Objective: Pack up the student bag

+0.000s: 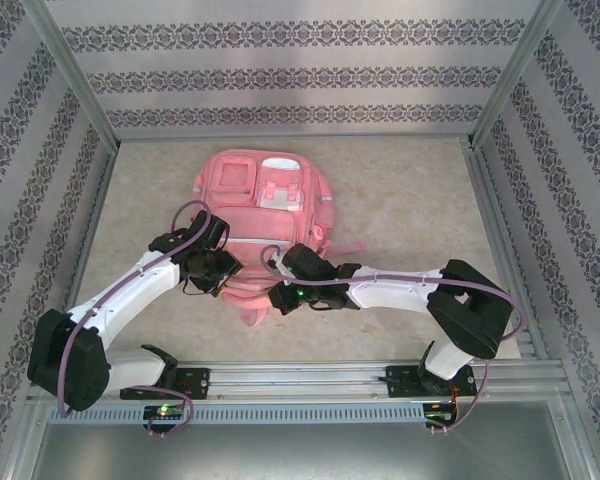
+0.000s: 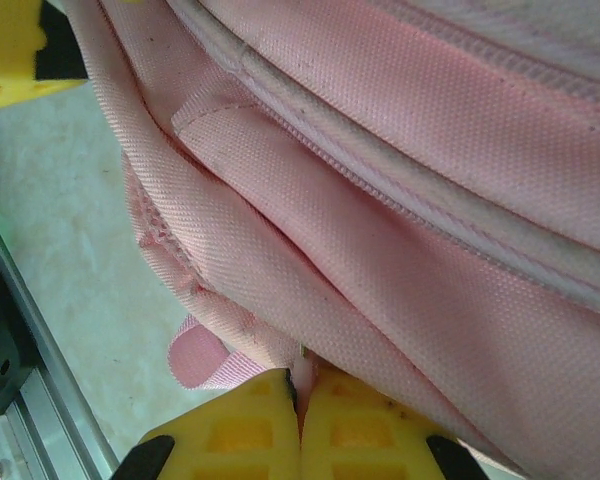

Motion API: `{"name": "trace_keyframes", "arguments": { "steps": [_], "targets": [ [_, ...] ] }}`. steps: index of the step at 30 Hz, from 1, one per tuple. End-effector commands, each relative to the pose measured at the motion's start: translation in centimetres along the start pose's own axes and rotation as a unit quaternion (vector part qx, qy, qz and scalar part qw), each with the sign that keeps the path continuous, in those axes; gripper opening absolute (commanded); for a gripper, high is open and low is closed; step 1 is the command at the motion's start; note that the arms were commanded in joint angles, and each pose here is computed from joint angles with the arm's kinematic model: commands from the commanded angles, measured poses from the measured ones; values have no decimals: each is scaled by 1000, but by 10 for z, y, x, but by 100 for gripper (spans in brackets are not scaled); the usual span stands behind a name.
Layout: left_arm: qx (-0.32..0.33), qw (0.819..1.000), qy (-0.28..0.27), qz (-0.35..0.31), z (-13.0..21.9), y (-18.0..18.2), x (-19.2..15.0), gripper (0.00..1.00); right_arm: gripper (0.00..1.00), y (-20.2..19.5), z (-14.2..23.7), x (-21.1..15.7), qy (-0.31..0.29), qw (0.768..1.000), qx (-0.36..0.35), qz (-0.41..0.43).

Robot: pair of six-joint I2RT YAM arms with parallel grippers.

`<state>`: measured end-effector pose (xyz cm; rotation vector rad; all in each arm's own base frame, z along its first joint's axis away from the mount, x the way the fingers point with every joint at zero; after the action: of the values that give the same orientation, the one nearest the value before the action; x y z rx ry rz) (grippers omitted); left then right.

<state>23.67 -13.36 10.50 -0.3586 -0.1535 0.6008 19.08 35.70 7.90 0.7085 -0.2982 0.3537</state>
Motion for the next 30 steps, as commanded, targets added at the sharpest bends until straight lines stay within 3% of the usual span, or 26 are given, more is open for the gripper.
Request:
{"name": "trace_keyframes", "arguments": {
  "steps": [1, 11, 23, 30],
  "targets": [
    [-7, 1000, 0, 1, -10, -6, 2, 40, 0, 2, 0, 5, -6, 1000, 8, -4],
    [-10, 1000, -4, 5, -20, -2, 7, 6, 0, -14, 10, -9, -9, 1000, -18, -4],
    [5, 1000, -18, -2, -7, 10, 14, 0, 0, -46, 22, -11, -24, 998, -51, -15],
    [11, 1000, -20, -3, -5, 18, 12, 0, 0, -42, 26, -7, -17, 999, -38, -2]
  ]
}}
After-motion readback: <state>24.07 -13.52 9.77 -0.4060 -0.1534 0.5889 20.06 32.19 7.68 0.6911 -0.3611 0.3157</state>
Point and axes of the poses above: each hand's point on the last joint's axis, 136 mm out from that joint toward the fingers, its own z axis back along the fingers, its own y axis along the line the jaws close on, x = y × z, the point moved 1 cm from there along z, back along the fingers, and after that the axes turned 12 degrees about -z, right-handed, at the moved point
